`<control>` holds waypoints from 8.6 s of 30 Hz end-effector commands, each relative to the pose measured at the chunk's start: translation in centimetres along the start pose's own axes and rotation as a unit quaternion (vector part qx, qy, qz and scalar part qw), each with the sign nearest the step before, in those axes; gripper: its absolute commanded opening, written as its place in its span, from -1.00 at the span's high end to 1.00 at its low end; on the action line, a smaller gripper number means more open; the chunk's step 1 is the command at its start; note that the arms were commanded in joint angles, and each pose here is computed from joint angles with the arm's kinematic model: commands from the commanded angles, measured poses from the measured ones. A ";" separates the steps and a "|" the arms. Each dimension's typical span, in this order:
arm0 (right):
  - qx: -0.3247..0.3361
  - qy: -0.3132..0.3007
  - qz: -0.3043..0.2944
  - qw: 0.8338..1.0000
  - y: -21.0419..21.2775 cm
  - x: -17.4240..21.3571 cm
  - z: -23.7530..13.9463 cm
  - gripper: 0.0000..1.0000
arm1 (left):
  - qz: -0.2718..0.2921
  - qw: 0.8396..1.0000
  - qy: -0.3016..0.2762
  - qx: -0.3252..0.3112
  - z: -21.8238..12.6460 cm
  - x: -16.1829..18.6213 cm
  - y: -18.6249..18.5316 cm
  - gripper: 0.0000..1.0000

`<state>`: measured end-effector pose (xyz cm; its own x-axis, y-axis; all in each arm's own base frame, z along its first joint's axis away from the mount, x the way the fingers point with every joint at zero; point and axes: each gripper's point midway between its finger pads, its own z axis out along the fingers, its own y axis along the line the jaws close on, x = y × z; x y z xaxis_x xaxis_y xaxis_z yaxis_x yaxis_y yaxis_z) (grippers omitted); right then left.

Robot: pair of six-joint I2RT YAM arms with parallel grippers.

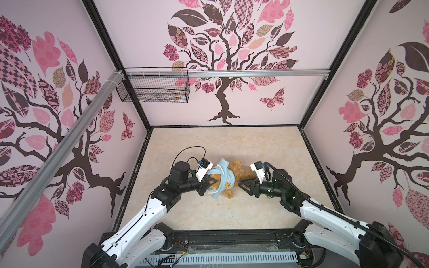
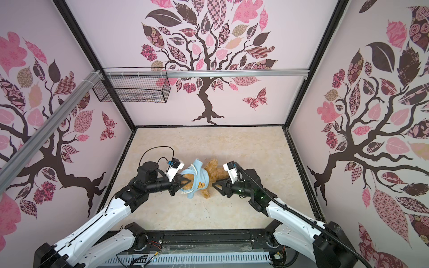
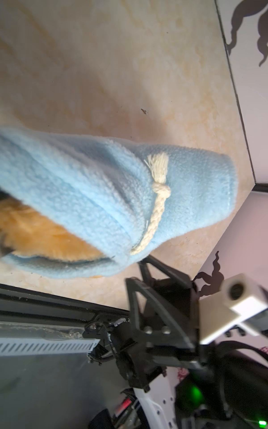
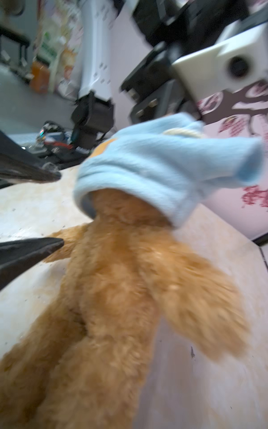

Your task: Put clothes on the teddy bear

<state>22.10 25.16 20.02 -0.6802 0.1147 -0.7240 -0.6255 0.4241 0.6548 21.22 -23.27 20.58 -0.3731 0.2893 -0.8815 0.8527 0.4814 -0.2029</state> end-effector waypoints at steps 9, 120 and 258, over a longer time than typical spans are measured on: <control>-0.092 0.018 0.141 0.986 1.8 -2.4 2.4 0.00 | 0.089 0.996 -0.015 0.017 0.0 -0.7 -1.6 1.00; 0.093 -0.054 -0.089 0.990 5.7 3.7 10.0 -0.05 | -0.510 0.848 -0.109 -0.094 0.9 -2.8 2.7 1.00; 0.117 0.018 0.081 0.990 -7.2 1.2 -3.1 0.08 | -0.215 0.974 0.065 0.014 2.1 1.4 5.3 1.00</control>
<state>25.28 18.80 14.89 -0.7258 0.1858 -0.6623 -0.4018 0.6670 0.6274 26.02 -22.17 16.32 -0.8519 0.0992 -0.5142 0.4735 0.5653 -0.6755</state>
